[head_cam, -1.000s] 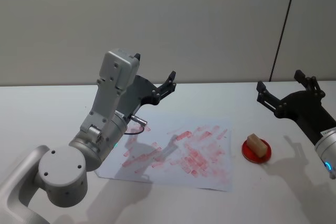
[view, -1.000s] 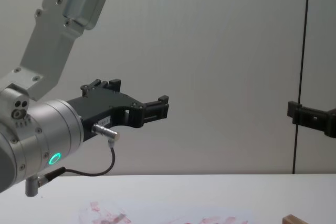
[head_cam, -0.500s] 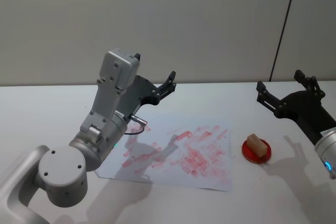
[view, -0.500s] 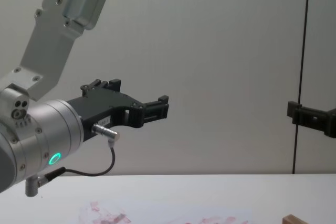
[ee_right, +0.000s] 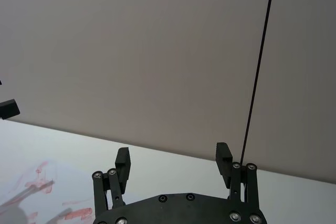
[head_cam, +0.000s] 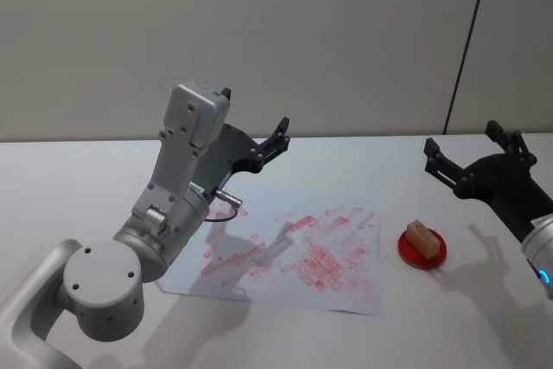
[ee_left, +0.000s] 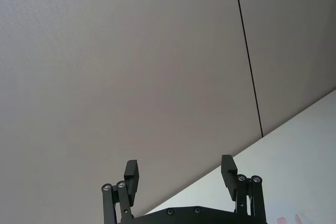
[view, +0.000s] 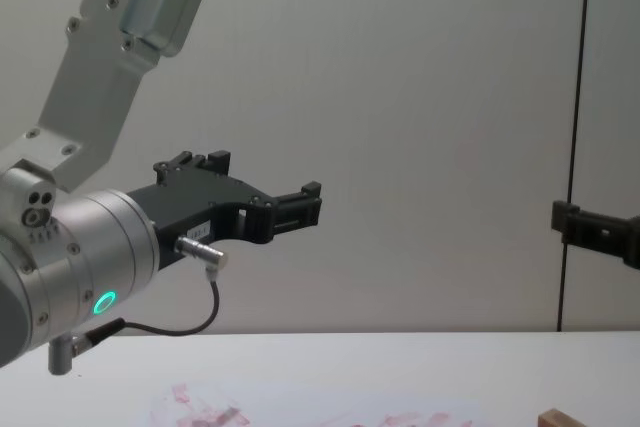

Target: Use the one hand to pick up the stamp and affix it onto the A4 paper.

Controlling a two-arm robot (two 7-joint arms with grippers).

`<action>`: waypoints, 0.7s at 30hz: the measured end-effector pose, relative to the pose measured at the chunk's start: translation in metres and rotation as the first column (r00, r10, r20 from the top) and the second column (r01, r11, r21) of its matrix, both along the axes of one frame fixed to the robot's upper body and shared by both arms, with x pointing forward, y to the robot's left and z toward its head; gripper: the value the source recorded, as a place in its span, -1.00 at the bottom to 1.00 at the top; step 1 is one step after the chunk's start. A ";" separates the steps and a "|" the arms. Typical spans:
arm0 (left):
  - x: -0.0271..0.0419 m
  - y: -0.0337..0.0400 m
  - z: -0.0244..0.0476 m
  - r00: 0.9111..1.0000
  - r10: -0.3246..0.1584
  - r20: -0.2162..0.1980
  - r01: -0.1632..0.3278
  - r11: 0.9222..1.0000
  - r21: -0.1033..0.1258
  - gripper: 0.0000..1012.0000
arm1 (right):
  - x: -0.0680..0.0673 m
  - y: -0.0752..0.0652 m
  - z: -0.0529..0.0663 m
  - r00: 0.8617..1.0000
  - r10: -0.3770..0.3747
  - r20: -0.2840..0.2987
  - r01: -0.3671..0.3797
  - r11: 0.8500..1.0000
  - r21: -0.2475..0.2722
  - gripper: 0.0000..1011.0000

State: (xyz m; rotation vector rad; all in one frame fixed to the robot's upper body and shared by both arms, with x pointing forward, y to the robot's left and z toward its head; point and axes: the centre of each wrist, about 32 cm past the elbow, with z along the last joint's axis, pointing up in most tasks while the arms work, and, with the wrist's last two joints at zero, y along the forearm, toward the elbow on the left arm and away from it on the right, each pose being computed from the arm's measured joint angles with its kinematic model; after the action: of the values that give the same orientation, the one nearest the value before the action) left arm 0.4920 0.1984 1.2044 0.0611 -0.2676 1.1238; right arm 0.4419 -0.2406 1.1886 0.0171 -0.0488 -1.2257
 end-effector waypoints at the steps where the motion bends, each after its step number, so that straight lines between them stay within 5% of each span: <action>1: 0.0000 0.0000 0.0000 1.000 0.000 0.000 0.000 1.000 0.000 0.98 | 0.000 -0.001 0.000 1.000 0.001 -0.005 -0.001 1.000 0.001 0.98; 9: 0.0000 0.0000 0.0000 1.000 0.000 0.000 0.000 1.000 0.000 0.98 | -0.006 -0.010 0.001 0.996 0.014 -0.085 -0.015 1.000 -0.002 0.98; 21: 0.0000 0.0000 0.0000 1.000 0.000 0.000 0.000 1.000 0.000 0.98 | -0.010 -0.025 -0.007 0.975 0.033 -0.220 -0.050 0.996 -0.072 0.98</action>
State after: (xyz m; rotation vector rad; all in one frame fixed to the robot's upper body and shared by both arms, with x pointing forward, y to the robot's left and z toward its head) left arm 0.4920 0.1984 1.2044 0.0611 -0.2677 1.1238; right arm 0.4316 -0.2658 1.1819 -0.1835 0.0959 -1.1764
